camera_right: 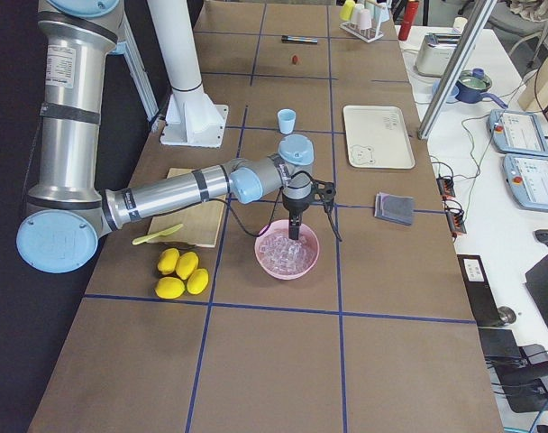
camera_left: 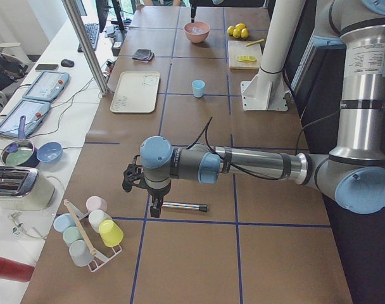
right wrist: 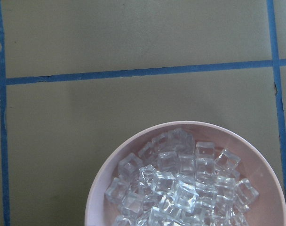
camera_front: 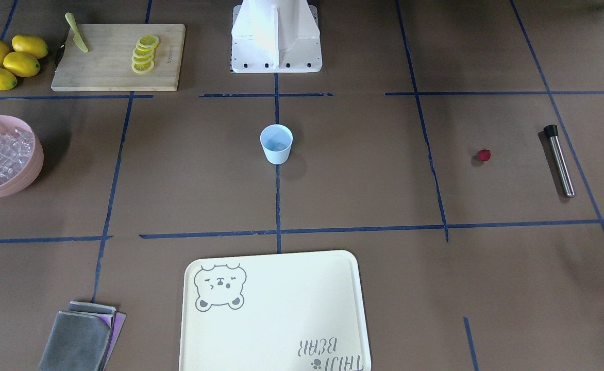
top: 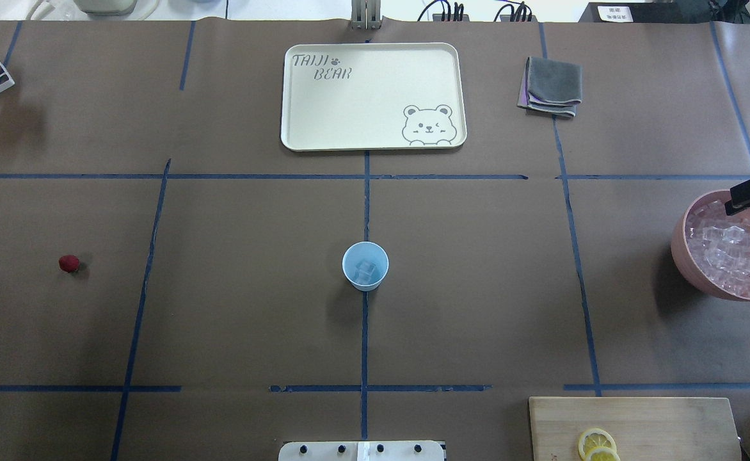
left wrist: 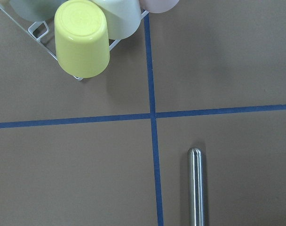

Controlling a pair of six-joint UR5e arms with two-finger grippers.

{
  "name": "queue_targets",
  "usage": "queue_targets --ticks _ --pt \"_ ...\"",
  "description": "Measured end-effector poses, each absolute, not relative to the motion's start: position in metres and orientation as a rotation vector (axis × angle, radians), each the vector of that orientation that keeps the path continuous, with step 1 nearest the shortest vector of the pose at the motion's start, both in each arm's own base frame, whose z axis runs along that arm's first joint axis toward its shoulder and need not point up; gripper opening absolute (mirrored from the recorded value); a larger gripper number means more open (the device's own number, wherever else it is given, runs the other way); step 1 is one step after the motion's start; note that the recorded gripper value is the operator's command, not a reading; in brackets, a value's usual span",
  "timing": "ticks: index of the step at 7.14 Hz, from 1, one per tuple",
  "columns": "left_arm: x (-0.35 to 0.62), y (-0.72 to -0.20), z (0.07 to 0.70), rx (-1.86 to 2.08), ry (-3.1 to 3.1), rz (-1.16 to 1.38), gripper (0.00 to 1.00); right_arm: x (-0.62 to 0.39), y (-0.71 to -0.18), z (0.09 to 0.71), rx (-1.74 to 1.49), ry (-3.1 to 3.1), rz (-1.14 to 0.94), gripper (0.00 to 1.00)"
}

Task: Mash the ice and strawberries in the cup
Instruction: 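Lower the right gripper into the bowl and grasp a third ice cube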

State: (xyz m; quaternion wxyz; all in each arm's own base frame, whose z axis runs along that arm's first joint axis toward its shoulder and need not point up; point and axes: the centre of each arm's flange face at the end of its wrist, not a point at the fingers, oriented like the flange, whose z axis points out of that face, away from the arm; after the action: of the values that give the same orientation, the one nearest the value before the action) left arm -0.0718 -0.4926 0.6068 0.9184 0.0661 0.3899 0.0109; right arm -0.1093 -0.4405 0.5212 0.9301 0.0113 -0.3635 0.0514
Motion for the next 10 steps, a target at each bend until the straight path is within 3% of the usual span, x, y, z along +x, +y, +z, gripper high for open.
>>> queue_targets --ticks 6,7,10 --pt "-0.072 -0.493 0.606 0.137 0.802 0.023 1.0 -0.125 -0.45 0.561 -0.043 -0.711 0.088 0.97" --pt "-0.072 -0.493 0.606 0.138 0.802 0.023 1.0 -0.133 -0.45 0.565 -0.053 -0.708 0.076 0.88" --pt "-0.072 -0.493 0.605 0.139 0.802 0.023 1.0 -0.14 -0.45 0.576 -0.076 -0.698 0.066 0.82"
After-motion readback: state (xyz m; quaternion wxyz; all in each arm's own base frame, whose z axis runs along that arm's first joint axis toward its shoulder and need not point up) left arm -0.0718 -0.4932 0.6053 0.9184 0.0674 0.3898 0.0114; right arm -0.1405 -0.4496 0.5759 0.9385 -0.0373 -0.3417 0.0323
